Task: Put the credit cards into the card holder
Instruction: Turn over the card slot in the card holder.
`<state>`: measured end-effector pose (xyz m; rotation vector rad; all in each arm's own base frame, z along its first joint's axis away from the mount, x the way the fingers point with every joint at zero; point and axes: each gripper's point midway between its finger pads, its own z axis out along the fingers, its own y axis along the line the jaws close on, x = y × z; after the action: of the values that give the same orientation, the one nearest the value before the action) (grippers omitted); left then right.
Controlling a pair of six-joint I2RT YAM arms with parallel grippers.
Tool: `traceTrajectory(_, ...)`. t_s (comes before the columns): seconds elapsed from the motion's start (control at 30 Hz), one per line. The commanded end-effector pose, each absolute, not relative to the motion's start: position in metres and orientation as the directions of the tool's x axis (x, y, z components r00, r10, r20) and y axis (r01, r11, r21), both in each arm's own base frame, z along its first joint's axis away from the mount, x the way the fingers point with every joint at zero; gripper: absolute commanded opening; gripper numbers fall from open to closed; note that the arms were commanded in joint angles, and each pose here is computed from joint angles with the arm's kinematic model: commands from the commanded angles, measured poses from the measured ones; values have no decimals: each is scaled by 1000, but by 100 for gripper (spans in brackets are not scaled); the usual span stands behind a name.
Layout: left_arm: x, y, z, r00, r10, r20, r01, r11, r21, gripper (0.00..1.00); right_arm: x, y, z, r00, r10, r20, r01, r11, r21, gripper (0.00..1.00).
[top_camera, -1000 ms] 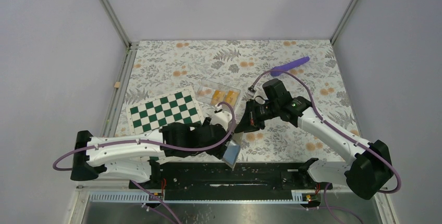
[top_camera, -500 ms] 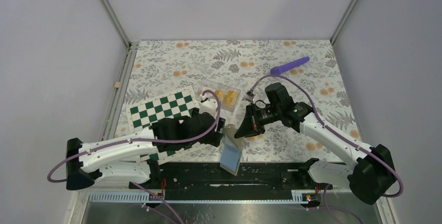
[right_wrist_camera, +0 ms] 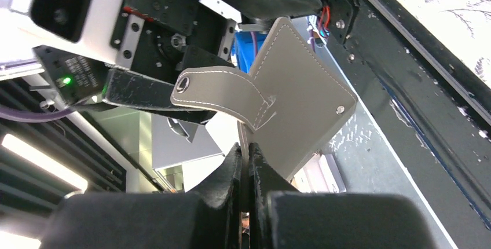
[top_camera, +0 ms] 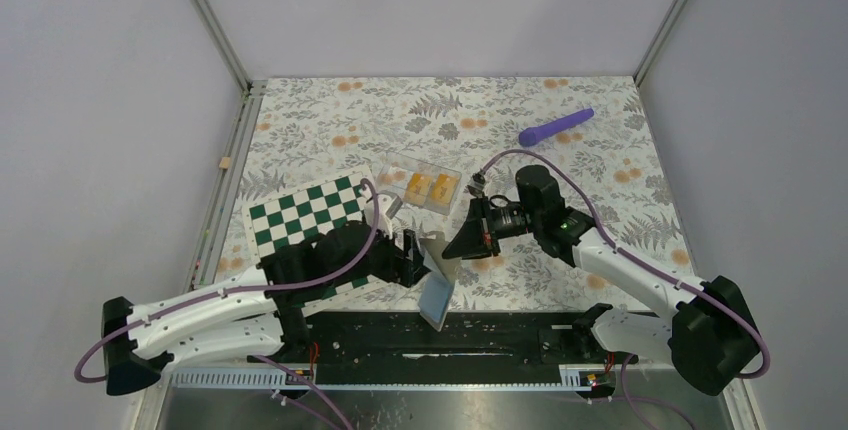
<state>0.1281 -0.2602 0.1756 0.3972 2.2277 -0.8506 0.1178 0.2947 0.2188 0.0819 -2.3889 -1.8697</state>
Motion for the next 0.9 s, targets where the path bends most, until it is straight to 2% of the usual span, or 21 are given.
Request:
traceTrajectory(0.0, 125, -279, 217, -694, -142, -706, 529, 565, -634, 77, 116, 298, 256, -990, -142, -14, -30, 109, 994, 0)
traceTrajectory(0.3, 122, -271, 232, -711, -230, -664, 552, 402, -731, 78, 110, 296, 268, -983, -178, -38, -49, 62, 997, 0)
traceTrajectory(0.5, 105, -277, 259, -690, -213, -692, 655, 223, -722, 78, 102, 293, 283, -967, -238, -87, -92, 10, 996, 0)
traceTrajectory(0.63, 96, -280, 273, -673, -196, -713, 698, 148, -700, 77, 98, 291, 296, -956, -268, -123, -118, -33, 992, 0)
traceTrajectory(0.73, 94, -280, 279, -668, -195, -719, 709, 126, -693, 67, 98, 291, 303, -951, -276, -140, -129, -57, 990, 0)
traceTrajectory(0.87, 92, -277, 286, -674, -209, -709, 704, 110, -702, 39, 101, 293, 305, -951, -275, -142, -131, -61, 990, 0)
